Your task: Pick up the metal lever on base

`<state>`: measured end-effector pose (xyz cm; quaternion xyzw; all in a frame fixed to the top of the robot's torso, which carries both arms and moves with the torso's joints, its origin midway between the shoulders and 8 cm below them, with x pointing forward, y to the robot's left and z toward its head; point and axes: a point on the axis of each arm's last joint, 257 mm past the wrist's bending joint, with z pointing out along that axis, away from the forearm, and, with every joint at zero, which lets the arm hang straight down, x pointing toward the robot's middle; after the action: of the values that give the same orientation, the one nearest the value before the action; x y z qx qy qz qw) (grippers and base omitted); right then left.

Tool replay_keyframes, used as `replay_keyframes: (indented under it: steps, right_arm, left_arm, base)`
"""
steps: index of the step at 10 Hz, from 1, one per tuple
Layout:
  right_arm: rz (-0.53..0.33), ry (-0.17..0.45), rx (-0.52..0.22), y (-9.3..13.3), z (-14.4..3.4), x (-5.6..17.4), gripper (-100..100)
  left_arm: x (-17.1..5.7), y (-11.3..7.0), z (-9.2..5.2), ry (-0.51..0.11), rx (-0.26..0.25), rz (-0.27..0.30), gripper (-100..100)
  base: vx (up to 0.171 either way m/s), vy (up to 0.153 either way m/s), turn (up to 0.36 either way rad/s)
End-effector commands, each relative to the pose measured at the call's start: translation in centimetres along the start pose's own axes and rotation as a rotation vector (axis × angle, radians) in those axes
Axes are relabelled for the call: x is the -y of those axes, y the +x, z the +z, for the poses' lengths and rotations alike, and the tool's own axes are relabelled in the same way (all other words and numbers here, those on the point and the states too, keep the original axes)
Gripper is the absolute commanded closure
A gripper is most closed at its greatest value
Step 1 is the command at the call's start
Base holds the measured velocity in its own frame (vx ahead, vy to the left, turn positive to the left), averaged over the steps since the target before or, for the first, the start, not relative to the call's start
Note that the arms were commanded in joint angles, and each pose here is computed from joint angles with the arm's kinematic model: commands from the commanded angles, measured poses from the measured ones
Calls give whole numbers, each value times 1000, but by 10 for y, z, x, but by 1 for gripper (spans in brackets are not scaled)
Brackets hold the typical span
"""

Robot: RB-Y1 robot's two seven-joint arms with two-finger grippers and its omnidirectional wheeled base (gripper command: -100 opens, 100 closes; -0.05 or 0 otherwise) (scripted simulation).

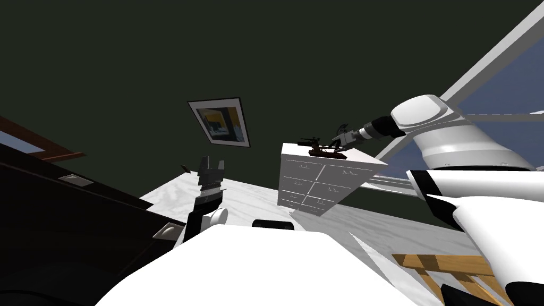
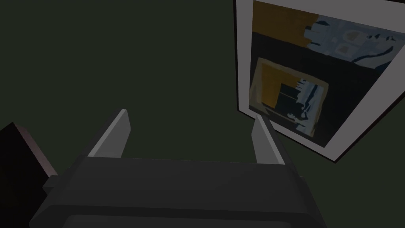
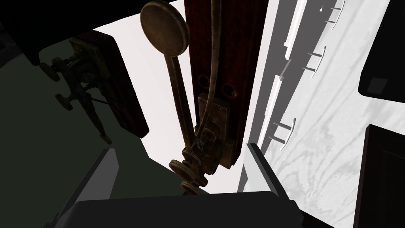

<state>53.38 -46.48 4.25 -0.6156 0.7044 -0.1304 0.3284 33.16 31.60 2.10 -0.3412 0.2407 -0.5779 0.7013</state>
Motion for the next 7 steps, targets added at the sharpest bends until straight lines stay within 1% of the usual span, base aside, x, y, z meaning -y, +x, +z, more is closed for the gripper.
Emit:
replay_keyframes:
  steps: [1, 3, 4, 7]
  right_arm:
    - [36, 40, -13, 18, -12, 6, -100]
    - [86, 79, -35, 43, -29, 10, -100]
    - [86, 79, -35, 43, -29, 10, -100]
    - [171, 127, -79, 85, -63, 7, -100]
  left_arm:
    - [0, 0, 0, 0, 0, 0, 0]
    - [0, 0, 0, 0, 0, 0, 0]
    - [0, 0, 0, 0, 0, 0, 0]
    - [0, 0, 0, 0, 0, 0, 0]
  base:
    - [-79, 56, 62]
    - [-70, 72, 76]
    - [-39, 48, 26]
    - [-38, 57, 98]
